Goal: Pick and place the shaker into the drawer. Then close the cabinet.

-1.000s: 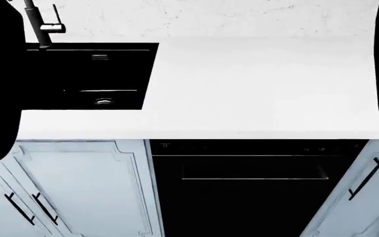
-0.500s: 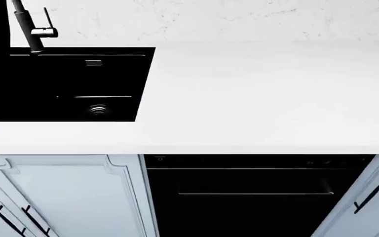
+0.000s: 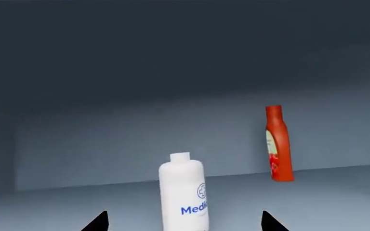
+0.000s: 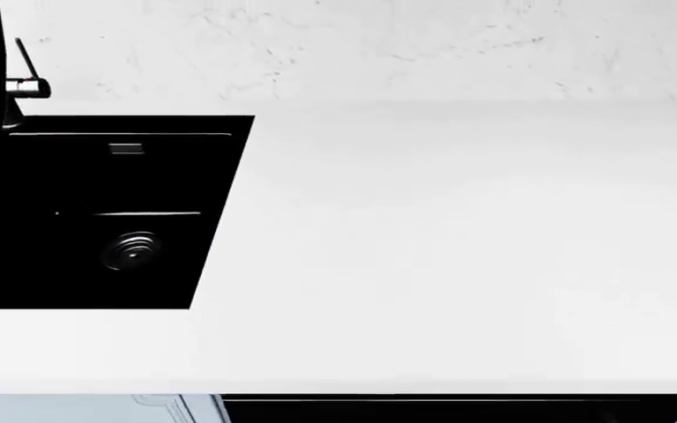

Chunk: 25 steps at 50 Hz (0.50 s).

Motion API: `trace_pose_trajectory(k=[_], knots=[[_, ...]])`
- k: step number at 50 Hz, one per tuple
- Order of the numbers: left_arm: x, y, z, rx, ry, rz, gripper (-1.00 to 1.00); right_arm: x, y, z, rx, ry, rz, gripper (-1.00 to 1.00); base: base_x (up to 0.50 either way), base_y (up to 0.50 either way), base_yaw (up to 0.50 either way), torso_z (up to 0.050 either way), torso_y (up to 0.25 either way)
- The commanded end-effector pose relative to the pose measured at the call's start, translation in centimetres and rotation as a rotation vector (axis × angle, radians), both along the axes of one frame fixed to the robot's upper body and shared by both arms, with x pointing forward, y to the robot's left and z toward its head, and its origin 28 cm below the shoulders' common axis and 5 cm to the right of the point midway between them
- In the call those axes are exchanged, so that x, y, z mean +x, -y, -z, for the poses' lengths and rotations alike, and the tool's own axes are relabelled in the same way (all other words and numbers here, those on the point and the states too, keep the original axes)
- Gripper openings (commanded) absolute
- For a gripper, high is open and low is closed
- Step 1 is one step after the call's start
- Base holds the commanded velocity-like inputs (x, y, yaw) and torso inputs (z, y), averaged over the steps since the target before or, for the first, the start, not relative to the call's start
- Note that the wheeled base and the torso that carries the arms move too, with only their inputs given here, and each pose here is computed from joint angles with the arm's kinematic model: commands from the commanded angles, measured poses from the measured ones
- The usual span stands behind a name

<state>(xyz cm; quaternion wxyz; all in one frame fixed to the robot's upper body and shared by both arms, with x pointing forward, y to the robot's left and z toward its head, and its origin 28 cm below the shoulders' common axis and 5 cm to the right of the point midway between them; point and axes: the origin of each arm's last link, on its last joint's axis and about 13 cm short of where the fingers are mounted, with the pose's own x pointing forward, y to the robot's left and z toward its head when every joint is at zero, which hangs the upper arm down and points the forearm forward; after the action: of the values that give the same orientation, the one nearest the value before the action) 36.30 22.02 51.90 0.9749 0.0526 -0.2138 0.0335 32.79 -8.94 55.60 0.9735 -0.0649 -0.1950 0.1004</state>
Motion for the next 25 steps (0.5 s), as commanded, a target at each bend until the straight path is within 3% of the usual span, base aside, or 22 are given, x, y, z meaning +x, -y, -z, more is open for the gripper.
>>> trace_pose_trajectory(k=[1,18,21,25], knots=[[0.04,-0.17,-0.02,-0.02,0.018,-0.03,1.0,0.15,0.07,0.17,-0.004,-0.006,-0.004,1.0,0.5,-0.09,0.0,0.0,0.0],[0.25,-0.72,0.28,-0.021,0.024,-0.096,1.0,0.56,-0.03,0.69,-0.026,-0.025,-0.033,1.0,0.5,0.0,0.0,0.0,0.001],[0.33,-0.69,0.41,-0.021,0.018,-0.093,1.0,0.65,-0.01,0.78,-0.022,-0.027,-0.042,1.0,0.33,0.46,0.0,0.005,0.0],[0.38,-0.67,0.5,-0.021,0.015,-0.094,1.0,0.75,0.18,0.96,-0.011,-0.038,-0.039,1.0,0.0,0.0,0.0,0.0,0.0]])
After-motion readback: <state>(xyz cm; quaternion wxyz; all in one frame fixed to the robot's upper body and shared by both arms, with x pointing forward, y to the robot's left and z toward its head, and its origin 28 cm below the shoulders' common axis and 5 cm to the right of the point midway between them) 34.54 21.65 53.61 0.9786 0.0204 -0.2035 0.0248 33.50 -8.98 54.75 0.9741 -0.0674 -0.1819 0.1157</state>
